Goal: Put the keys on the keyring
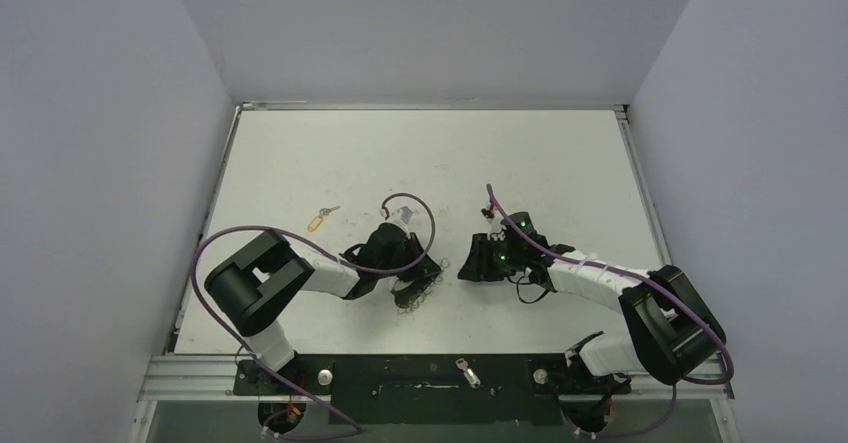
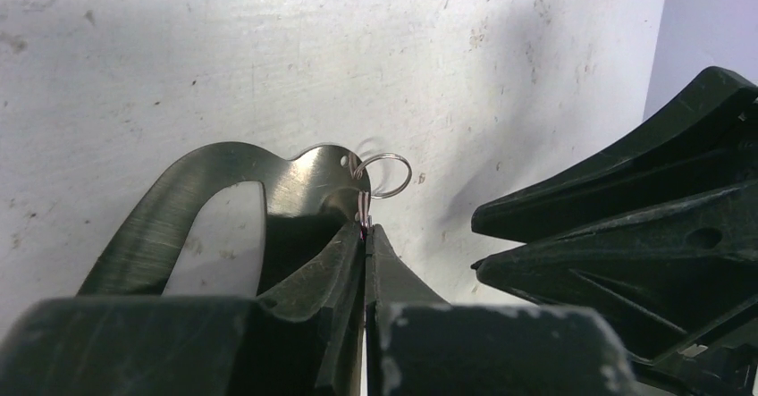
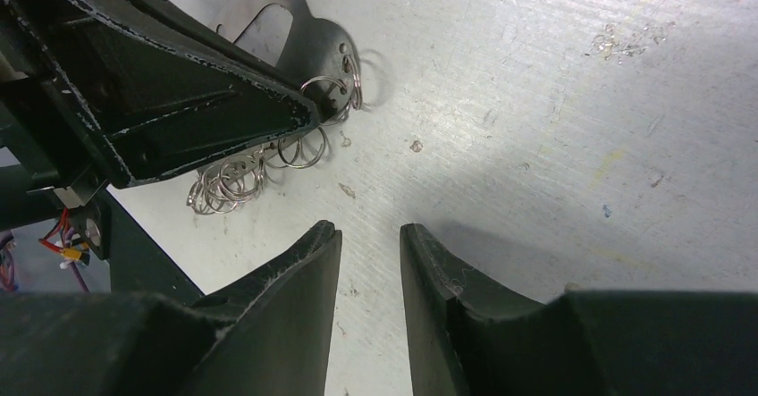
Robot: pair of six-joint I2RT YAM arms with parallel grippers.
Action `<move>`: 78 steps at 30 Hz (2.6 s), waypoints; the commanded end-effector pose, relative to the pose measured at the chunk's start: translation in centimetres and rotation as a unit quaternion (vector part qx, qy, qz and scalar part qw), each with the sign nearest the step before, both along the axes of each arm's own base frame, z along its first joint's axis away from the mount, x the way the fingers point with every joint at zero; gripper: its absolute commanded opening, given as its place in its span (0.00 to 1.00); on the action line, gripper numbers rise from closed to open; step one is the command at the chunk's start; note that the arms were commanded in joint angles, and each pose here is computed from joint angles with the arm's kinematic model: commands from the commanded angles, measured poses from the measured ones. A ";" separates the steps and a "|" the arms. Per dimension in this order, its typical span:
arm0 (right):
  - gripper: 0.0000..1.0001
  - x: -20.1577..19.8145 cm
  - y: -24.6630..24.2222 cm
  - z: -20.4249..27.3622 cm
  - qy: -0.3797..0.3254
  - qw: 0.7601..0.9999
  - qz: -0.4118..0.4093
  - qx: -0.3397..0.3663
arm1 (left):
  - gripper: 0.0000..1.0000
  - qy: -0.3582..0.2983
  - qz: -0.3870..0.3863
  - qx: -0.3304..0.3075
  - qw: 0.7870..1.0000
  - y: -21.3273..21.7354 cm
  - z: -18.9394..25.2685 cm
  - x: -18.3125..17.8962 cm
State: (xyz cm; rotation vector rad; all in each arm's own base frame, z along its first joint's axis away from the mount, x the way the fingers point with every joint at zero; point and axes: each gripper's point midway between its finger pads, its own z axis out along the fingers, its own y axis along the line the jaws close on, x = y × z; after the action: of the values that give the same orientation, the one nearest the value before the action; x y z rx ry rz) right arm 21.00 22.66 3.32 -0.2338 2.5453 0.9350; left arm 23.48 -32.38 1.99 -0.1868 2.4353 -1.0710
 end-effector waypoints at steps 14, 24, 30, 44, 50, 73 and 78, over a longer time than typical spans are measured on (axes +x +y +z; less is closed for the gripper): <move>0.46 2.2 1.4 8.4 -0.192 0.977 0.071 0.058 | 0.00 -0.109 -0.171 0.113 0.973 1.5 3.5 -2.5; 0.53 0.8 2.1 13.4 -0.387 0.902 0.154 0.118 | 0.00 -0.210 -0.275 0.139 0.928 3.2 8.1 -5.4; 0.56 -1.9 3.5 15.3 -0.475 0.835 0.236 0.147 | 0.00 -0.282 -0.333 0.127 0.891 3.0 10.4 -7.4; 0.50 -6.7 7.2 13.9 -0.506 0.754 0.395 0.141 | 0.00 -0.429 -0.428 0.092 0.790 2.4 13.1 -11.4; 0.34 -7.9 7.6 14.1 -0.513 0.729 0.425 0.153 | 0.00 -0.446 -0.429 0.091 0.781 2.7 13.4 -11.7; 0.00 -8.8 9.1 13.3 -0.490 0.724 0.467 0.132 | 0.00 -0.494 -0.415 0.081 0.760 2.9 14.8 -12.0; 0.00 -7.7 9.1 14.6 -0.476 0.758 0.431 0.117 | 0.12 -0.486 -0.397 0.107 0.771 3.8 14.0 -11.2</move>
State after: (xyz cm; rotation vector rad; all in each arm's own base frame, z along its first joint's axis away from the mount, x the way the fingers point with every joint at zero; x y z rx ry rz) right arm 12.06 30.90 14.35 -1.5388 1.2989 1.0458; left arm 11.51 -28.71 14.97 1.3141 1.6051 -0.8487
